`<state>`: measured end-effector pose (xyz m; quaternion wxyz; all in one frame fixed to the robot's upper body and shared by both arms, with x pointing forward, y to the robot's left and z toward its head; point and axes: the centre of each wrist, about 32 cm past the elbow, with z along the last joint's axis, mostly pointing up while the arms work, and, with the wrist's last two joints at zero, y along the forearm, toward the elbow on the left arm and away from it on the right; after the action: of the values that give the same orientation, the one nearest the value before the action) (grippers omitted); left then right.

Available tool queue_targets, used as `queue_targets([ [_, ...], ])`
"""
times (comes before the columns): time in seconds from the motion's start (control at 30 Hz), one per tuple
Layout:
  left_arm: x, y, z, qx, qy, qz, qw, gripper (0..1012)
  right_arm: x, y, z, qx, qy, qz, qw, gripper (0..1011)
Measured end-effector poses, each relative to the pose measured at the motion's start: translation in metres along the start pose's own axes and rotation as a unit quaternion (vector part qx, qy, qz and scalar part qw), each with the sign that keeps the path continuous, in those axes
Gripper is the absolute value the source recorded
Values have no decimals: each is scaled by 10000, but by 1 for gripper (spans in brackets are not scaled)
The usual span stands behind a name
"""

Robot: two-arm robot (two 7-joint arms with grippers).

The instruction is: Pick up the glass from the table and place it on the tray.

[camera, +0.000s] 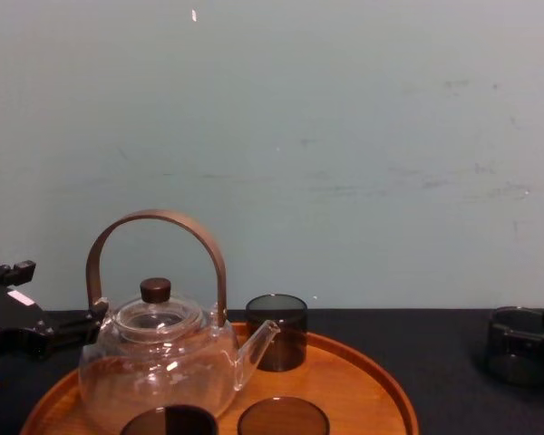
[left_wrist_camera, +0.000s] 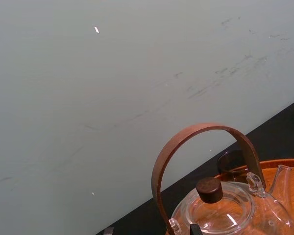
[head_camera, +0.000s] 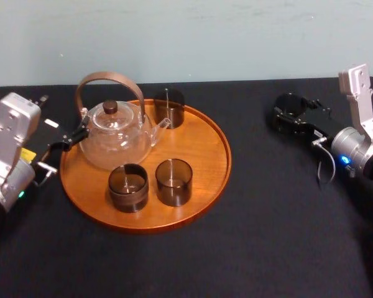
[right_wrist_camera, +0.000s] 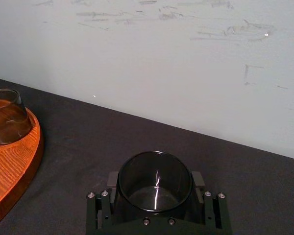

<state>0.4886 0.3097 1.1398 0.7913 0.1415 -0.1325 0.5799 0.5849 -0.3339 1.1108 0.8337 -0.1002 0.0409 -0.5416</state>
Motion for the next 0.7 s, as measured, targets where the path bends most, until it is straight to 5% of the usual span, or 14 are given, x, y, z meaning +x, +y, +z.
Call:
queue_targets([
  [0.43, 0, 0, 0, 0, 0, 0, 10000, 1010, -44, -73, 79, 196, -2, 96, 9998, 900],
  [0.7, 0, 0, 0, 0, 0, 0, 10000, 1010, -200, -150, 298, 413, -151, 378, 9983, 900],
])
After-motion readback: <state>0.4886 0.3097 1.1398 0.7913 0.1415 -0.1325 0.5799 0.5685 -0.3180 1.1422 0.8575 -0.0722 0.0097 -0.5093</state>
